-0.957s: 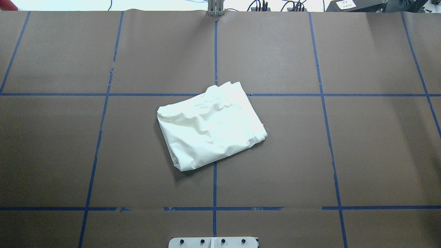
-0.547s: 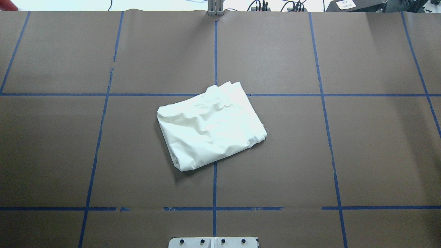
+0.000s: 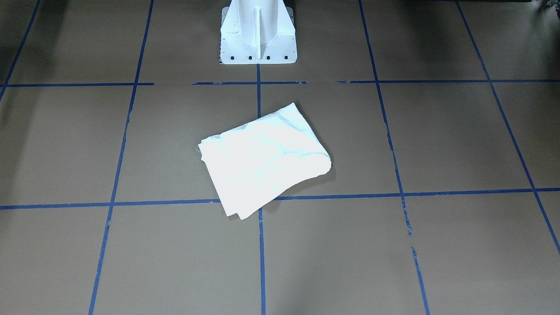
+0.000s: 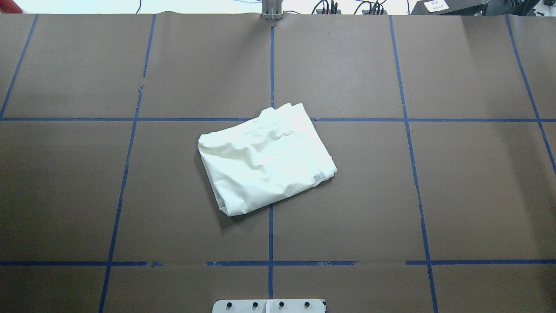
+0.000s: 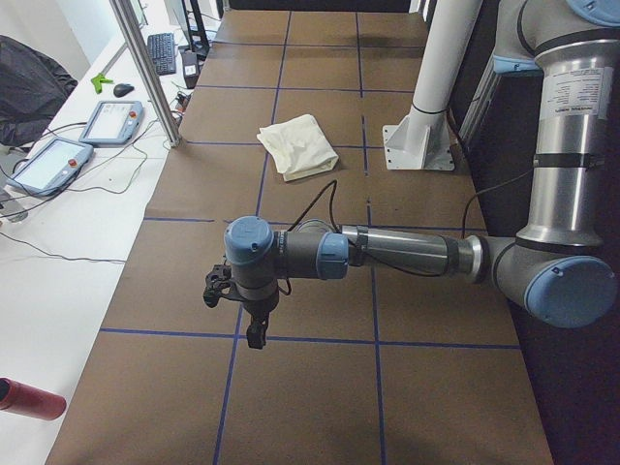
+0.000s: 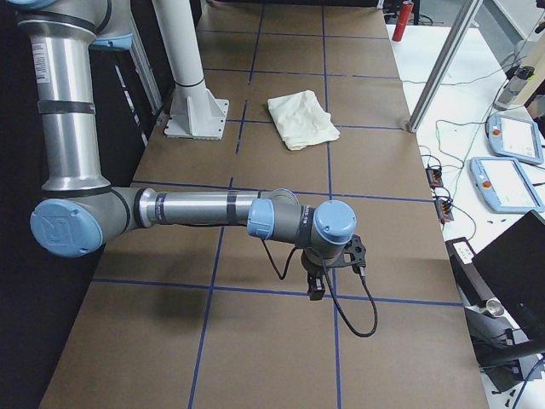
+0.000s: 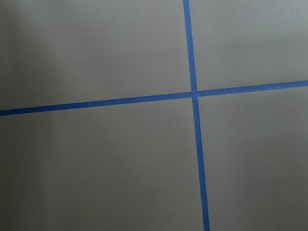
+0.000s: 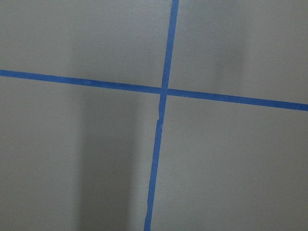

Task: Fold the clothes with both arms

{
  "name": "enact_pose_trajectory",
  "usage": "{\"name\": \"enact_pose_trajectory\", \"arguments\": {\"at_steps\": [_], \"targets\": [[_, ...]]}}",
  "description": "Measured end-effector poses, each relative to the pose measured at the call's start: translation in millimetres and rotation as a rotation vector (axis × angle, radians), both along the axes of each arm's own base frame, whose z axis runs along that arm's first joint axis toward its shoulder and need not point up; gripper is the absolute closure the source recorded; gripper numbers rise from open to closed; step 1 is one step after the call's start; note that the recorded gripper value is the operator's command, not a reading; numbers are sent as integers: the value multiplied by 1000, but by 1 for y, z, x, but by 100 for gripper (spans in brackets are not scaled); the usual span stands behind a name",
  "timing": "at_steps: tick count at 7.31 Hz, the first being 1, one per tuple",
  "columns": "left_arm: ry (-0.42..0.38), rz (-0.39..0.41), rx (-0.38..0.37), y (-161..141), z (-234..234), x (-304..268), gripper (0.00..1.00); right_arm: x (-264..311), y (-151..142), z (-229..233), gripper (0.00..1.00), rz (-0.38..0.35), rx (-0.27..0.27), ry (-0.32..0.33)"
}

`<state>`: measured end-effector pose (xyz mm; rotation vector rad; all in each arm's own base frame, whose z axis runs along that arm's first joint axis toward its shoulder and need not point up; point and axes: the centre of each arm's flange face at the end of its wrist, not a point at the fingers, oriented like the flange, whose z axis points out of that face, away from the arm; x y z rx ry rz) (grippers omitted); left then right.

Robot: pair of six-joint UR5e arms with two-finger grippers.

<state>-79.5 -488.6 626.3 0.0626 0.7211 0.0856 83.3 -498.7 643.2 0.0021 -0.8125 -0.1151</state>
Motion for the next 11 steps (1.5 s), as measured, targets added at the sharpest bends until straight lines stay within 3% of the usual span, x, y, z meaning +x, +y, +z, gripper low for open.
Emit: {"name": "enact_pose_trajectory", "arguments": {"at_steps": [5, 11], "targets": [[3, -3, 1, 0, 0, 1, 0, 2, 9, 8, 0, 30, -2, 1], [29, -67, -56, 0, -1, 2, 0, 2, 8, 6, 0, 33, -1, -3]]}}
